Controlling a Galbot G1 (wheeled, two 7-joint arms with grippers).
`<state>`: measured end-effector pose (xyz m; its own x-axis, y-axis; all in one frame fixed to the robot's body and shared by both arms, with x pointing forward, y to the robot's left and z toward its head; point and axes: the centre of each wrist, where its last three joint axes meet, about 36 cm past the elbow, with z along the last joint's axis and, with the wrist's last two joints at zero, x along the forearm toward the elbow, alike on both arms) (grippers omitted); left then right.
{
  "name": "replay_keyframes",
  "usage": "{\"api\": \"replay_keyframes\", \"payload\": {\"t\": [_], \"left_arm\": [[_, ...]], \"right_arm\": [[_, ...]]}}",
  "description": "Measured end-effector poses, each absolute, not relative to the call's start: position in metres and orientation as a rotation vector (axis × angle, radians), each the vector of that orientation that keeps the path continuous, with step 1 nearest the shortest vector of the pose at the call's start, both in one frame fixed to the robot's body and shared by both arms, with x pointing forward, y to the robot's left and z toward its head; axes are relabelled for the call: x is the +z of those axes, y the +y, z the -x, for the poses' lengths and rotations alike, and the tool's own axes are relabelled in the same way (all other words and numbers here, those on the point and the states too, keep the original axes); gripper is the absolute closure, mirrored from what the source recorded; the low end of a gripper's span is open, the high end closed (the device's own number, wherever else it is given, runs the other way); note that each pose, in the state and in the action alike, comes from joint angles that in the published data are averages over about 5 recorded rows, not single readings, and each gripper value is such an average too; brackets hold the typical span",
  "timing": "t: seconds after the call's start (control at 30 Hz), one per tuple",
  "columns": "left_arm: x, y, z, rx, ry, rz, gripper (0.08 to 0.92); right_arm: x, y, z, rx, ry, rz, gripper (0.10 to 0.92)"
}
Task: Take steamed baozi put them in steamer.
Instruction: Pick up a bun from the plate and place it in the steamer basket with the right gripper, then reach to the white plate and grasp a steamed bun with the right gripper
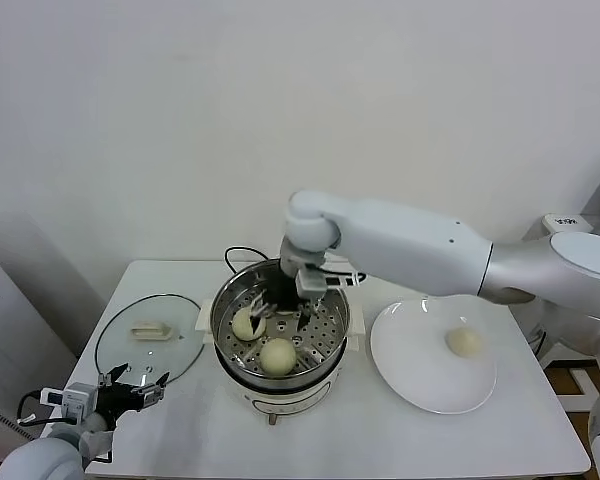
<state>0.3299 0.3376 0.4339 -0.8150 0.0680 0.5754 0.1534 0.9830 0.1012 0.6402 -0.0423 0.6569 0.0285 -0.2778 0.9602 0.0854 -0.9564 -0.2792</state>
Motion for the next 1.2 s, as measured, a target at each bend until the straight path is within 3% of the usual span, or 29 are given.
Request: {"api": "replay_keyframes", "payload": {"t": [0.2, 0.57, 0.87, 1.2], "left_arm": [[0.436, 0.338, -0.331, -0.193, -2.528, 0.153, 0.177], [0.440, 0.340, -0.334, -0.186, -2.539, 0.147, 0.177], [0.441, 0.340, -0.334, -0.180, -2.542, 0.144, 0.177], [0.441, 0.339, -0.334, -0.173, -2.544, 0.144, 0.177]], "right_arm": [[0.684, -0.092, -0.674, -2.133, 0.484, 2.107, 0.200], [0.703, -0.231, -0.716, -2.265, 1.171, 2.230, 0.200], [0.682, -0.330, -0.719, -2.302, 1.550, 2.312, 0.200], [0.642, -0.405, -0.707, -2.327, 1.821, 2.354, 0.200]]}}
